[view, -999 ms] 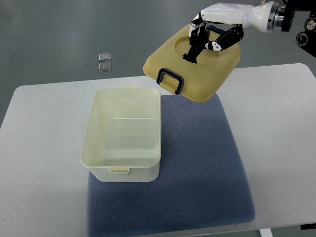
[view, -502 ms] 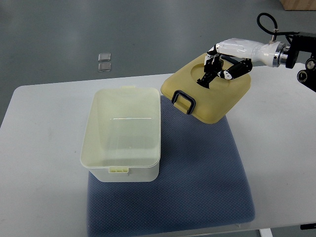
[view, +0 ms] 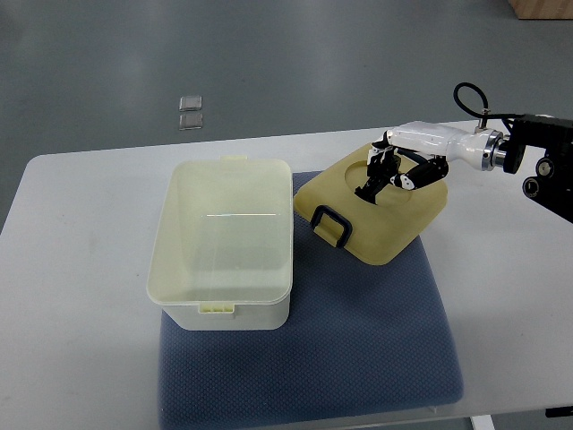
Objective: Open white storage box with right hand
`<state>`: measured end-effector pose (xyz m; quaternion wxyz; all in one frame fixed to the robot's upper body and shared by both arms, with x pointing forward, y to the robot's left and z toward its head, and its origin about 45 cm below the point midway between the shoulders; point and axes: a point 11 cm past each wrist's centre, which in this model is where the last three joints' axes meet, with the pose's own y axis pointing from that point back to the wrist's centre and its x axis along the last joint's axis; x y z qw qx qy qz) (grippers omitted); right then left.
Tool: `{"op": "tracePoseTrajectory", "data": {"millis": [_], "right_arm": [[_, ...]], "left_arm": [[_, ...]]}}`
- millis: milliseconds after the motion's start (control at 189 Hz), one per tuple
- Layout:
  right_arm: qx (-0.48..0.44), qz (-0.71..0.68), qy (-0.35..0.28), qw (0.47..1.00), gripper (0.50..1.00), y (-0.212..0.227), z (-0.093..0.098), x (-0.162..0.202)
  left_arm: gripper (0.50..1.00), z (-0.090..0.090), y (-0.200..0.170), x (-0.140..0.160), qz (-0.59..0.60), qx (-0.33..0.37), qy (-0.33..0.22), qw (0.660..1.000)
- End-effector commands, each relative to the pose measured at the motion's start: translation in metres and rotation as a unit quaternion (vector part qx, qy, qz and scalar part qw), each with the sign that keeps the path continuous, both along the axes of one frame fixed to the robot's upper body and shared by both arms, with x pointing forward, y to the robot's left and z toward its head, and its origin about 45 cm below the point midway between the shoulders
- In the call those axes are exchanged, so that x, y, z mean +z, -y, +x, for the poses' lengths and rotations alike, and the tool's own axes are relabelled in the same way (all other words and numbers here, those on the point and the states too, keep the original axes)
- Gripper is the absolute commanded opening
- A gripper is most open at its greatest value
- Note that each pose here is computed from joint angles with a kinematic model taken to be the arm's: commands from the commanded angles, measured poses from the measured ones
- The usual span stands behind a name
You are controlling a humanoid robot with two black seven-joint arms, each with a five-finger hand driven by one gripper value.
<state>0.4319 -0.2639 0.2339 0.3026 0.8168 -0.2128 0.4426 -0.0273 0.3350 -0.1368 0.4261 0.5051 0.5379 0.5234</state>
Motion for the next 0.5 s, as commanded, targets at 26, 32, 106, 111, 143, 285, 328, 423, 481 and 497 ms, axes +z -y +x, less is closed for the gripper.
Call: {"op": "tracePoseTrajectory", "data": {"millis": [26,32,106,111,143,285,328,423,481,497], "right_arm": [[0.003,0.006,-0.009,1.0,0.527,-0.006,-0.005,-0.012],[0.003,0.006,-0.009,1.0,0.527,-0.006,-0.005,-0.012],[0.005,0.011,-0.01,1.0,0.67,-0.01,-0.006,-0.013],[0.005,0.011,-0.01,1.0,0.67,-0.01,-0.006,-0.013],[0.006,0.013,-0.011,1.0,0.752,-0.012,-0.006,-0.013],[0.001,0.025,-0.016,1.0,0.856,-0.013,-0.005,-0.013],[0.0,0.028,-0.017,0.999,0.86,-0.013,-0.005,-0.012],[-0.007,0.04,-0.019,0.999,0.881,-0.011,-0.004,-0.009],[-0.017,0.058,-0.021,0.998,0.915,-0.009,-0.002,-0.004],[-0.02,0.062,-0.022,0.998,0.915,-0.009,-0.001,-0.003]], "left_arm": [[1.0,0.0,0.0,0.0,0.0,0.0,0.0,1.0],[1.0,0.0,0.0,0.0,0.0,0.0,0.0,1.0],[1.0,0.0,0.0,0.0,0.0,0.0,0.0,1.0],[1.0,0.0,0.0,0.0,0.0,0.0,0.0,1.0],[1.0,0.0,0.0,0.0,0.0,0.0,0.0,1.0],[1.0,0.0,0.0,0.0,0.0,0.0,0.0,1.0],[1.0,0.0,0.0,0.0,0.0,0.0,0.0,1.0],[1.0,0.0,0.0,0.0,0.0,0.0,0.0,1.0],[1.0,0.0,0.0,0.0,0.0,0.0,0.0,1.0],[1.0,0.0,0.0,0.0,0.0,0.0,0.0,1.0]]}}
